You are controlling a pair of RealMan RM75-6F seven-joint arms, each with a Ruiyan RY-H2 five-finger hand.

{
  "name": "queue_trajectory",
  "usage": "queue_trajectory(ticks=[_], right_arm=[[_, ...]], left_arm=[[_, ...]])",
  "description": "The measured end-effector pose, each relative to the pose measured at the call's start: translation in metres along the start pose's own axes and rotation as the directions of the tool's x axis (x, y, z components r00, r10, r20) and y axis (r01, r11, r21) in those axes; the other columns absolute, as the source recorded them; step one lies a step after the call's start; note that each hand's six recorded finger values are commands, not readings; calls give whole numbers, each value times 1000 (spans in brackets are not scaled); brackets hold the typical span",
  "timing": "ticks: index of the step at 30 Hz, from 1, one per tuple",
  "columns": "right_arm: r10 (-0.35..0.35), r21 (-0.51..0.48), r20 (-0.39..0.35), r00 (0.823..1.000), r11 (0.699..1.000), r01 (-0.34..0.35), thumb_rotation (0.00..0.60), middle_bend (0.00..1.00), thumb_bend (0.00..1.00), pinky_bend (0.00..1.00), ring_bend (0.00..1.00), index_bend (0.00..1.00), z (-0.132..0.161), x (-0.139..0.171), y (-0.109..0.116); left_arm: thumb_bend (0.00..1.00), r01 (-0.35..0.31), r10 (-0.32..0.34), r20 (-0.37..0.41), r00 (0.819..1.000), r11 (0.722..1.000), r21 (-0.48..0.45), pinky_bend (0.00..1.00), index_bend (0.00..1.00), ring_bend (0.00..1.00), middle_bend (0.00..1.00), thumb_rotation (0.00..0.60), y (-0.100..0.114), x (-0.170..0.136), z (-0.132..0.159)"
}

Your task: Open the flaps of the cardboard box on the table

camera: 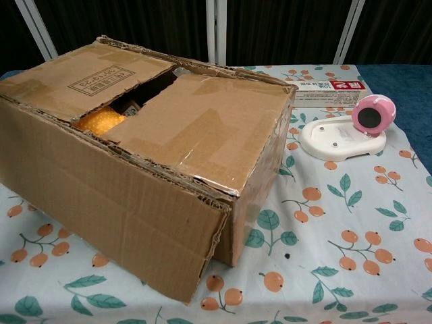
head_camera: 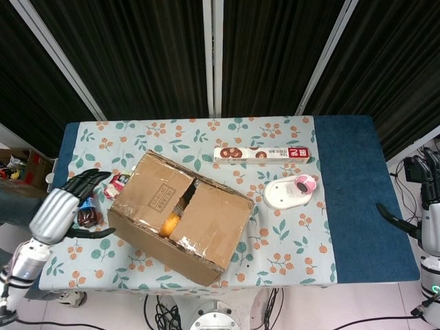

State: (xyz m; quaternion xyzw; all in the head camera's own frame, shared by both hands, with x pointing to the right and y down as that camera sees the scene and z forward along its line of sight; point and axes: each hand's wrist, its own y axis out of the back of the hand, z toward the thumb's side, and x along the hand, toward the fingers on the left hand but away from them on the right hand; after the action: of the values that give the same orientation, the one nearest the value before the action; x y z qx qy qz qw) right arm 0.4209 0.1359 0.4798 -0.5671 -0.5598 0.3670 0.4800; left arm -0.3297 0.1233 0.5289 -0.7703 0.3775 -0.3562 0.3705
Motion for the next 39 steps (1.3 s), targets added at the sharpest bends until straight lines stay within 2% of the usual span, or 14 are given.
queue_trajectory(ticks=[4,8,13,17,24,32,35,36,39], right_arm=[[-9,14,13,1000,1000,9,600,0,12,0,0,0,-4,1,7],[-16,21,27,999,1000,16,600,0,12,0,0,0,-10,2,14],[-22,21,46,999,1000,21,600,0,12,0,0,0,-19,3,18],[-19,17,57,998,1000,19,600,0,13,0,0,0,-25,4,18],[-18,7,77,997,1000,18,600,0,14,0,0,0,-35,4,15],[-18,2,85,996,1000,18,600,0,17,0,0,0,-39,5,15],[-22,-2,90,996,1000,22,600,0,17,0,0,0,-42,6,16],[-22,-3,91,996,1000,22,600,0,17,0,0,0,-43,6,16],[-23,-2,97,995,1000,23,600,0,16,0,0,0,-47,8,17]], left_arm=[[49,38,-38,53,998,999,-4,199,86,99,132,408,-24,35,21],[49,63,-63,62,996,998,0,194,85,93,113,411,-43,66,36],[49,129,-131,28,991,990,56,183,53,71,66,442,-65,92,43],[51,185,-184,-22,983,977,102,177,15,53,38,497,-79,106,43],[50,251,-243,-81,967,962,106,173,2,51,29,497,-102,127,59],[51,244,-237,-70,969,963,112,172,0,51,22,497,-113,147,87],[52,240,-232,-69,970,956,168,172,0,49,8,546,-116,150,89],[52,239,-230,-71,971,951,197,171,0,47,3,580,-118,150,90],[63,232,-218,-79,973,934,273,171,0,44,0,600,-123,152,89]])
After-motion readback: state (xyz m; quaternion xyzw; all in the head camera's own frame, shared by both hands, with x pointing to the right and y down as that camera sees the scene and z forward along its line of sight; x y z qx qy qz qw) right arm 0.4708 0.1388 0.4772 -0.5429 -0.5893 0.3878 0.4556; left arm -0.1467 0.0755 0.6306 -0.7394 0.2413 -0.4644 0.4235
